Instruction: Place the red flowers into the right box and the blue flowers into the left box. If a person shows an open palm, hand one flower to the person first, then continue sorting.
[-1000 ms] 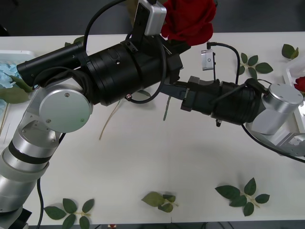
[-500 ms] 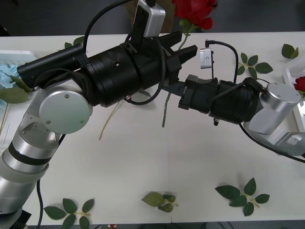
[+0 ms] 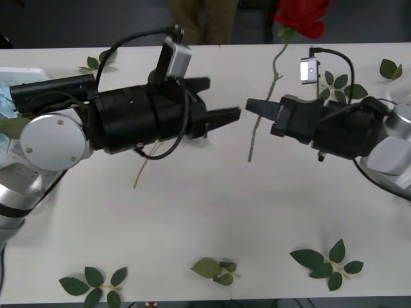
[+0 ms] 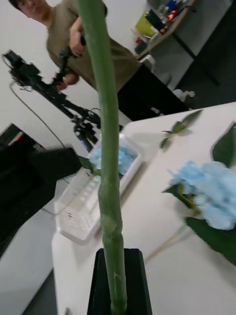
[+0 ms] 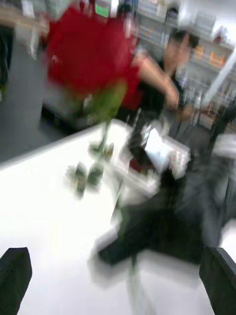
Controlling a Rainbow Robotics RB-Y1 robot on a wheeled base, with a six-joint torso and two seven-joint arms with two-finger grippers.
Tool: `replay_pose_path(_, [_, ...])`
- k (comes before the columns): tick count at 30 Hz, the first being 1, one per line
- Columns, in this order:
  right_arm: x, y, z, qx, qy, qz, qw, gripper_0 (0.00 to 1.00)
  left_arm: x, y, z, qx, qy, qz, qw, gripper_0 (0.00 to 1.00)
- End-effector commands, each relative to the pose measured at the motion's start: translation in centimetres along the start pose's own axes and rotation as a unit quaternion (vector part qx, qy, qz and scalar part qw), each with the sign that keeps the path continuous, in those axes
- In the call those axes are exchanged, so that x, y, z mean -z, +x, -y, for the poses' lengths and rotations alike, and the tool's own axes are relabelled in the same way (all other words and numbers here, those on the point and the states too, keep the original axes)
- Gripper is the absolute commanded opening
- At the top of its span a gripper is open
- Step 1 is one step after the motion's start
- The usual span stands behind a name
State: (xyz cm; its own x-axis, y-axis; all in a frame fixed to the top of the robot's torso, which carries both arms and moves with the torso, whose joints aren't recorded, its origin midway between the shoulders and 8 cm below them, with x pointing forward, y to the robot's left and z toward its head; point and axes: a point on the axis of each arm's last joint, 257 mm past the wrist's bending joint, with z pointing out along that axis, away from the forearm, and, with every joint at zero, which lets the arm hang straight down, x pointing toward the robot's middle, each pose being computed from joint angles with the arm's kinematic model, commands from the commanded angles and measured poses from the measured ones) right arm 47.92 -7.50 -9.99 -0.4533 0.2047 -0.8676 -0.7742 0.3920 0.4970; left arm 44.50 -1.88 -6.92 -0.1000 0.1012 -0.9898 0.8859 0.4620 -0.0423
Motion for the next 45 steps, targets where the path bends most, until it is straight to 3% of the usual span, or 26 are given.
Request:
replay_pose_path(1, [6.4,-2.8,6.0,0.043,0.091,-0.033,0.994,0.0,4.3,7.6,-3.8,0.075,-0.026,-0.167,0.983,1.0])
replay_pose_path(7, [16.7,-4.1,13.7,0.077,0.216,-0.103,0.968,0.0,9.3,12.3,-7.6,0.125,-0.119,-0.327,0.929,1.0])
replay_pose_path(11, [22.6,-4.0,17.7,0.097,0.286,-0.162,0.94,0.0,10.9,13.8,-9.4,0.151,-0.188,-0.373,0.896,1.0])
replay_pose_path(16, [28.5,-4.2,21.4,0.097,0.357,-0.215,0.904,0.0,11.6,15.7,-11.5,0.162,-0.257,-0.407,0.861,1.0])
replay_pose_path(22, [33.7,-4.2,23.7,0.044,0.431,-0.243,0.868,0.0,9.7,18.3,-14.9,0.123,-0.347,-0.42,0.83,1.0])
replay_pose_path(30, [39.7,-5.5,25.9,0.05,0.531,-0.277,0.799,0.0,6.2,20.3,-17.2,0.147,-0.382,-0.389,0.825,1.0])
replay_pose_path(34, [39.3,-5.2,25.8,0.04,0.526,-0.271,0.805,0.0,5.4,20.7,-17.6,0.156,-0.381,-0.38,0.829,1.0])
replay_pose_path(41, [32.0,-4.4,23.2,0.005,0.431,-0.231,0.872,0.0,4.6,21.0,-18.7,0.166,-0.387,-0.374,0.826,1.0])
replay_pose_path(45, [28.9,-3.7,22.5,0.005,0.403,-0.207,0.891,0.0,3.9,20.6,-19.6,0.168,-0.391,-0.364,0.828,1.0])
